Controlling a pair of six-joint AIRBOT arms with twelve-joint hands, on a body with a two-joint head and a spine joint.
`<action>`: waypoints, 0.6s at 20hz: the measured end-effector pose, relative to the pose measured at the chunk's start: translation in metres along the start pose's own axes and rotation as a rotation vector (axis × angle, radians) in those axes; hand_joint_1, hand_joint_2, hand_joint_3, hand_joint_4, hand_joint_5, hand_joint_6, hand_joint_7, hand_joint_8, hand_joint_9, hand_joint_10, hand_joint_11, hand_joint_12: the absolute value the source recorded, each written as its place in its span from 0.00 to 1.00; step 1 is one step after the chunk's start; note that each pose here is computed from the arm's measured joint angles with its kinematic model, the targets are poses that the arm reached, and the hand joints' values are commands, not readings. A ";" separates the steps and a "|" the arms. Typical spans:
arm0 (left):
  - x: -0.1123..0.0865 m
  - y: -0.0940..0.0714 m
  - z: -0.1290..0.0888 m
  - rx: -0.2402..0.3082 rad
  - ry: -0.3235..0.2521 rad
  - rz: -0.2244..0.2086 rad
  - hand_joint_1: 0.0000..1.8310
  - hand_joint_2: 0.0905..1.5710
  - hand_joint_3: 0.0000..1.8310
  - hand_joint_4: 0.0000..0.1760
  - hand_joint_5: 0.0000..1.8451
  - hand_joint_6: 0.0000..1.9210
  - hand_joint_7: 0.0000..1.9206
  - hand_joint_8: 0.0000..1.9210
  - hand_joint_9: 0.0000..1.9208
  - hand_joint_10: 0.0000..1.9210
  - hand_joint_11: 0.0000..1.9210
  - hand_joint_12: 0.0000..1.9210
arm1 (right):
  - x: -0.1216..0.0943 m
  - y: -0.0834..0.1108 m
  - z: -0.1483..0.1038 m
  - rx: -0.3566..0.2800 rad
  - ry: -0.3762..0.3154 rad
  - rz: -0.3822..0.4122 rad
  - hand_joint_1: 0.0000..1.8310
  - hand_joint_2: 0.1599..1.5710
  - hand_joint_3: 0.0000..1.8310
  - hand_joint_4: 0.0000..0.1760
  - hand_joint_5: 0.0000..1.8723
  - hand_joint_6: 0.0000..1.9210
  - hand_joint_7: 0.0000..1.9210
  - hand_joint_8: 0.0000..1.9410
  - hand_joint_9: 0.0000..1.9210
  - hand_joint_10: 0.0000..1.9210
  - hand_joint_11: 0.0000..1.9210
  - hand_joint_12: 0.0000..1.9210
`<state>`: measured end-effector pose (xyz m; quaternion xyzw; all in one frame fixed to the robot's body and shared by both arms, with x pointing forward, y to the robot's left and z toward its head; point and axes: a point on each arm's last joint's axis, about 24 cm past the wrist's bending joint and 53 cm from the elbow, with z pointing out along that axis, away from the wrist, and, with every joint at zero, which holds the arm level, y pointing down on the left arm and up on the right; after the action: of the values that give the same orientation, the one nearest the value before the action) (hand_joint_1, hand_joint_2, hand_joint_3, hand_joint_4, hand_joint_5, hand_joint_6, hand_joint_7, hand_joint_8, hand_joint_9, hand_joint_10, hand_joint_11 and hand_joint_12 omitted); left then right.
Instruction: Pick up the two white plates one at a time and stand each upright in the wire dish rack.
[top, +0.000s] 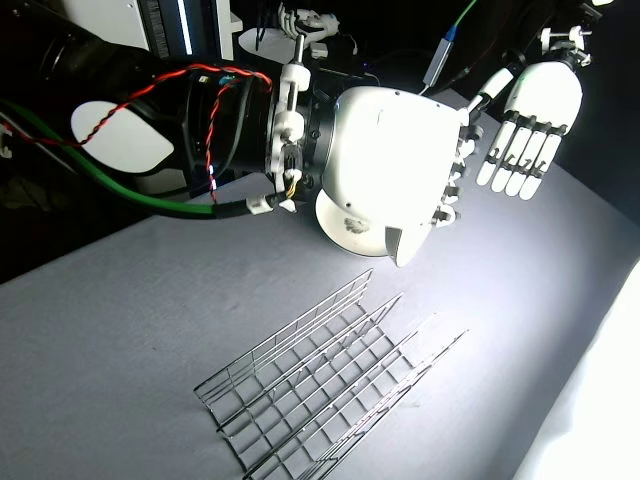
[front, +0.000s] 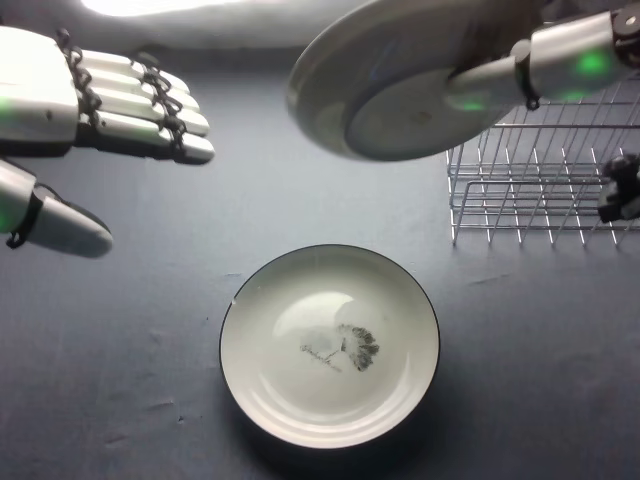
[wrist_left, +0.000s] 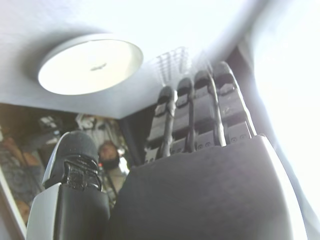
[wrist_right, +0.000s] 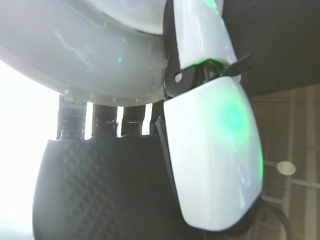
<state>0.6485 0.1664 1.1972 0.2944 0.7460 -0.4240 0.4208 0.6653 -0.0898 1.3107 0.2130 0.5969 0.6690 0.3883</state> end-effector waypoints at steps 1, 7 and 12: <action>0.003 -0.004 0.002 0.009 0.010 0.003 0.00 0.77 0.00 0.00 0.05 0.00 0.04 0.00 0.03 0.00 0.00 0.10 | -0.005 0.001 0.000 -0.002 -0.013 0.008 0.76 0.65 0.00 0.00 0.55 0.49 0.58 0.37 0.50 0.55 0.46 0.51; 0.033 -0.026 0.013 0.061 0.083 -0.021 0.00 0.78 0.00 0.00 0.04 0.00 0.02 0.00 0.01 0.00 0.00 0.04 | -0.031 0.009 -0.004 -0.020 -0.066 0.009 0.75 0.65 0.00 0.00 0.53 0.51 0.57 0.39 0.49 0.55 0.46 0.51; 0.045 -0.030 0.018 0.065 0.105 -0.036 0.00 0.78 0.00 0.00 0.04 0.00 0.03 0.00 0.01 0.00 0.00 0.04 | -0.051 0.005 -0.016 -0.006 -0.108 -0.001 0.75 0.65 0.00 0.00 0.54 0.50 0.57 0.38 0.50 0.55 0.46 0.50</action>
<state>0.6100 0.1402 1.1641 0.3163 0.7580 -0.4394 0.3638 0.6825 -0.1395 1.3215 0.2471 0.5731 0.6582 0.4210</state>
